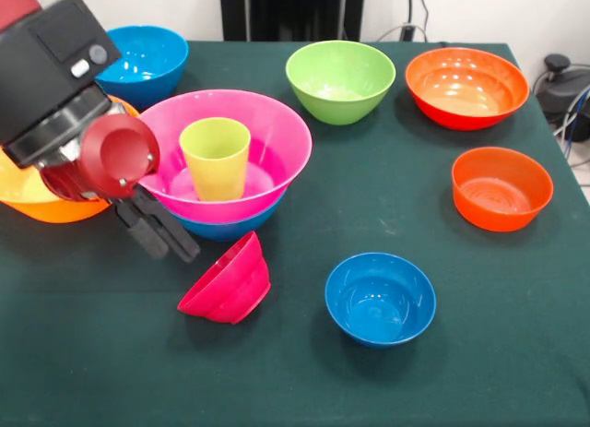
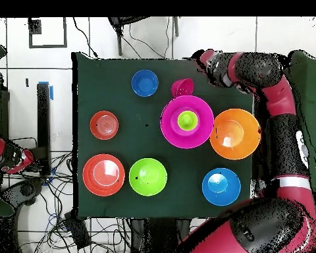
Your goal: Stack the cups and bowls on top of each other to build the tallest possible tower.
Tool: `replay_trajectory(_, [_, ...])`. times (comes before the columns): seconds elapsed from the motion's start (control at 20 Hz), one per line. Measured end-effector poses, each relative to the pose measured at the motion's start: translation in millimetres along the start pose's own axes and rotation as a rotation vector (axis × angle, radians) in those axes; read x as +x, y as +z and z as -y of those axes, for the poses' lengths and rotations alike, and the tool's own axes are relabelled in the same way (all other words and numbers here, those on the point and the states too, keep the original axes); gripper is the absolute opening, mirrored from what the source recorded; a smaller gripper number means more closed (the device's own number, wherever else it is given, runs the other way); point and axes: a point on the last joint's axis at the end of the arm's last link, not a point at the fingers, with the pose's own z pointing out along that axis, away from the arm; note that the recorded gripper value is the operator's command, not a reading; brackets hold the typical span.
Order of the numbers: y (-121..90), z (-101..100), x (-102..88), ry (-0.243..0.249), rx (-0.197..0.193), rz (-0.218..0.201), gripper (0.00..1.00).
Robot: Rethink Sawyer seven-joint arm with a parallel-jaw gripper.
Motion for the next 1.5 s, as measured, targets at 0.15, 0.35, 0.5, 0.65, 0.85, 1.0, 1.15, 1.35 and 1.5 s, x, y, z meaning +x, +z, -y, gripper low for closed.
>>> replay_trajectory(0.15, [10,2,2.6,-0.012,-0.003,-0.01,1.0])
replay_trajectory(0.35, [16,2,4.9,-0.019,-0.003,-0.016,1.0])
replay_trajectory(0.5, [18,1,5.7,-0.021,-0.008,-0.019,1.0])
replay_trajectory(0.65, [19,0,5.9,-0.023,-0.011,-0.019,1.0])
replay_trajectory(0.85, [21,1,6.7,-0.028,-0.006,-0.019,1.0])
replay_trajectory(1.0, [22,3,6.7,-0.035,0.004,-0.013,1.0])
replay_trajectory(1.15, [24,6,6.4,-0.04,0.013,-0.005,1.0])
replay_trajectory(1.35, [30,12,7.6,-0.041,0.02,-0.006,1.0])
replay_trajectory(1.5, [36,16,9.8,-0.04,0.026,-0.013,1.0])
